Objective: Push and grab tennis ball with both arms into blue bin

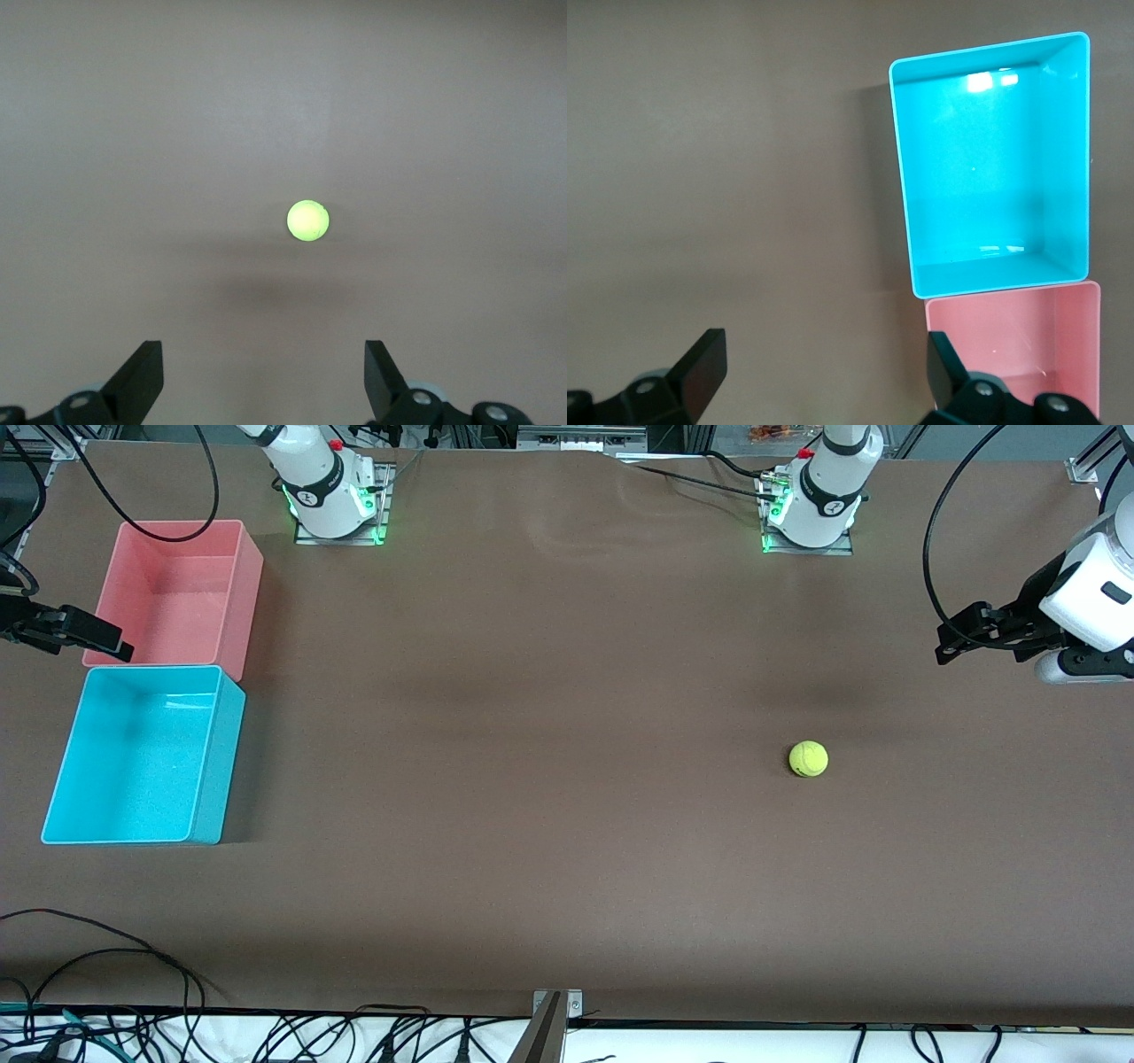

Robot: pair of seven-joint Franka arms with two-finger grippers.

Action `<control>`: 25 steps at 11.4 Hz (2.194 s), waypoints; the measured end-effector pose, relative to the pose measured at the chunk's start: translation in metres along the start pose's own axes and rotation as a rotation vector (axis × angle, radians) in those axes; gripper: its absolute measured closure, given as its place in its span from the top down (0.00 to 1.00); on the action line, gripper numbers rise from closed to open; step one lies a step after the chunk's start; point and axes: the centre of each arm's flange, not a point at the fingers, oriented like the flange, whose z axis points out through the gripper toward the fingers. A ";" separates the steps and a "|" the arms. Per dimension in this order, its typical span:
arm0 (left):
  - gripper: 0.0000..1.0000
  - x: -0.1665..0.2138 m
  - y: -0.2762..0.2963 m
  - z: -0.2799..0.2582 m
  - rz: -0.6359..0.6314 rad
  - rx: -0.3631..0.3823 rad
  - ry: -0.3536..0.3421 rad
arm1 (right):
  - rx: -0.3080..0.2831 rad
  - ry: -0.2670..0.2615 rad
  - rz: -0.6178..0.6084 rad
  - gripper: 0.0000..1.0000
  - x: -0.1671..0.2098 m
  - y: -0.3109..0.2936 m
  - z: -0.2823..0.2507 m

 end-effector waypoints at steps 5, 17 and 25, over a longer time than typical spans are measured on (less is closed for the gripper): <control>1.00 0.005 -0.005 0.025 -0.010 0.002 -0.020 | 0.000 -0.003 0.000 1.00 0.001 0.000 0.002; 1.00 0.034 -0.016 0.114 -0.016 0.060 -0.106 | -0.001 -0.005 0.000 1.00 0.002 0.000 0.003; 1.00 0.049 -0.030 0.169 -0.024 0.059 -0.095 | -0.001 -0.009 0.001 1.00 0.003 0.000 0.005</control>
